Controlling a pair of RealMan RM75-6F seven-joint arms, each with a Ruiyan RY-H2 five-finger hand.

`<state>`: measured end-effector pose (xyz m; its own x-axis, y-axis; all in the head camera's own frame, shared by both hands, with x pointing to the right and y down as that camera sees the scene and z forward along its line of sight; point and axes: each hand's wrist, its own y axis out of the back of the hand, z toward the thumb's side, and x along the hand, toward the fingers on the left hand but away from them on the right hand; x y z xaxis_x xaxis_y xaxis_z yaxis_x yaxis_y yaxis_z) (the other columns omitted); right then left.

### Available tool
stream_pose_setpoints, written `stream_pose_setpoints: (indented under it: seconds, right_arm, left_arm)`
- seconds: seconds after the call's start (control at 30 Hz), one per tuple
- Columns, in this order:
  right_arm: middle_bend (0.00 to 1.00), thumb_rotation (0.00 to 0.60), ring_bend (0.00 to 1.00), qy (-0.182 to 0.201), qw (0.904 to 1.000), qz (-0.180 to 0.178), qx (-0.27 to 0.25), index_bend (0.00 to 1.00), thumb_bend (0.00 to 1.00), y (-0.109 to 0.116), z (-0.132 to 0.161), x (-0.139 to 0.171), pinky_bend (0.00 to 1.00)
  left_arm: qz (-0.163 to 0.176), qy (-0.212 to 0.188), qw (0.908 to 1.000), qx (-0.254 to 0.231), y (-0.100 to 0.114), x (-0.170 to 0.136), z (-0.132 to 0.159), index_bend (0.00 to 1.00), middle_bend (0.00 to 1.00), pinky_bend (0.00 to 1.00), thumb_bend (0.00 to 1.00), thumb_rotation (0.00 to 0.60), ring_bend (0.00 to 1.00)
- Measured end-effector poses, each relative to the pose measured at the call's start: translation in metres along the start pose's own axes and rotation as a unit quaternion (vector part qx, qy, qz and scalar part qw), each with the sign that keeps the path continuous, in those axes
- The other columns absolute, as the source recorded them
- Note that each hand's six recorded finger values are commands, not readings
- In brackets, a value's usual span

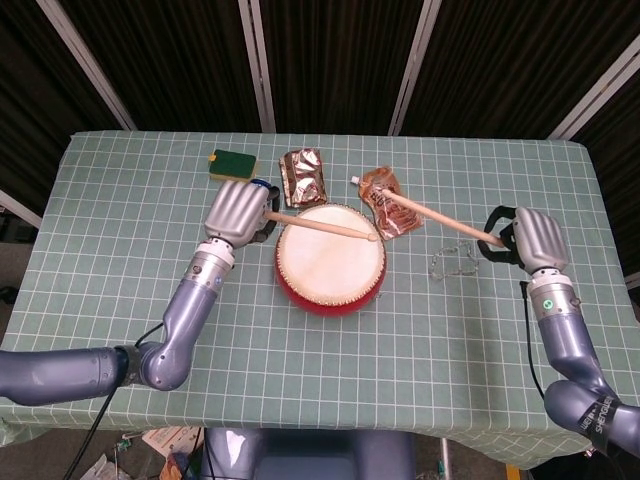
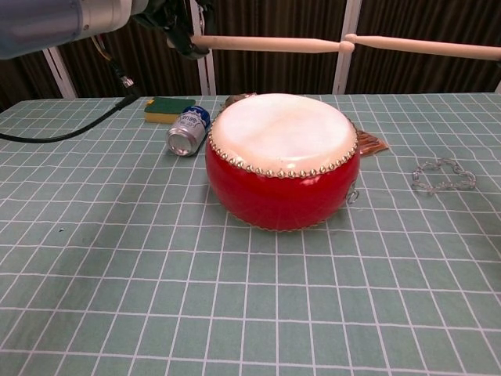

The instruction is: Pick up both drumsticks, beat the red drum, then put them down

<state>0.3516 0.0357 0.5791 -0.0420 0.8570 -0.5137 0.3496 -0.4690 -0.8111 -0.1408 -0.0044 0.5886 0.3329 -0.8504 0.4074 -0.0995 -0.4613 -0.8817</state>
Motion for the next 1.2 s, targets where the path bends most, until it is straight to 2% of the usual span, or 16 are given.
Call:
stream_pose_setpoints:
  seconds: [0.17,0.3,0.4,0.53,0.63,0.7,0.8,0.87,0.93,1.03,1.13,1.2]
  right_arm:
    - [1.00,0.600,1.00,-0.007,1.0000,0.001,0.000,0.96,0.64,0.000,-0.009,-0.002,1.00]
    - [1.00,0.600,1.00,-0.013,0.9999,0.004,0.001,0.96,0.64,-0.001,-0.015,-0.003,1.00]
    - [1.00,0.600,1.00,-0.013,0.9999,0.005,0.004,0.96,0.64,-0.001,-0.016,-0.002,1.00]
    - [1.00,0.600,1.00,-0.014,0.9999,0.003,0.004,0.96,0.64,0.001,-0.018,0.000,1.00]
    - [1.00,0.600,1.00,-0.016,0.9999,0.001,0.001,0.96,0.64,0.002,-0.018,0.001,1.00]
    - [1.00,0.600,1.00,-0.014,0.9999,0.001,0.002,0.96,0.64,0.002,-0.017,0.002,1.00]
    - [1.00,0.600,1.00,-0.011,0.9999,0.000,0.002,0.96,0.64,0.001,-0.015,0.004,1.00]
    - [1.00,0.600,1.00,-0.009,1.0000,-0.001,-0.001,0.96,0.64,0.002,-0.013,0.004,1.00]
    - [1.00,0.600,1.00,-0.007,1.0000,-0.004,-0.004,0.96,0.64,0.003,-0.011,0.004,1.00]
    - [1.00,0.600,1.00,0.000,1.0000,-0.007,-0.006,0.96,0.64,0.005,-0.008,0.005,1.00]
    - [1.00,0.600,1.00,0.010,0.9999,-0.008,-0.010,0.96,0.64,0.005,-0.003,0.006,1.00]
    - [1.00,0.600,1.00,0.019,0.9997,-0.006,-0.012,0.96,0.64,0.005,0.001,0.006,1.00]
  left_arm:
    - [-0.012,0.007,0.9996,0.027,-0.015,0.004,0.006,0.80,1.00,1.00,0.58,0.600,1.00]
    - [-0.053,0.024,0.9943,0.089,-0.036,0.003,-0.001,0.80,1.00,1.00,0.58,0.600,1.00]
    - [-0.103,0.053,0.9818,0.151,-0.051,0.001,-0.009,0.80,1.00,1.00,0.58,0.600,1.00]
    - [-0.183,0.100,0.9551,0.210,-0.068,-0.006,-0.020,0.80,1.00,1.00,0.58,0.600,1.00]
    - [-0.221,0.124,0.9449,0.207,-0.073,-0.012,-0.026,0.80,1.00,1.00,0.58,0.600,1.00]
    - [-0.228,0.133,0.9458,0.189,-0.073,-0.014,-0.027,0.80,1.00,1.00,0.58,0.600,1.00]
    - [-0.209,0.136,0.9566,0.150,-0.064,-0.012,-0.025,0.80,1.00,1.00,0.58,0.600,1.00]
    - [-0.174,0.127,0.9688,0.123,-0.050,-0.007,-0.020,0.80,1.00,1.00,0.58,0.600,1.00]
    - [-0.121,0.106,0.9821,0.098,-0.030,-0.001,-0.012,0.79,1.00,1.00,0.58,0.600,1.00]
    - [-0.037,0.064,0.9958,0.054,0.006,0.003,0.000,0.79,1.00,1.00,0.58,0.600,1.00]
    - [0.028,0.033,0.9990,0.000,0.037,-0.002,0.001,0.79,1.00,1.00,0.58,0.600,1.00]
    - [0.049,0.030,0.9980,-0.025,0.050,-0.006,-0.009,0.79,1.00,1.00,0.58,0.600,1.00]
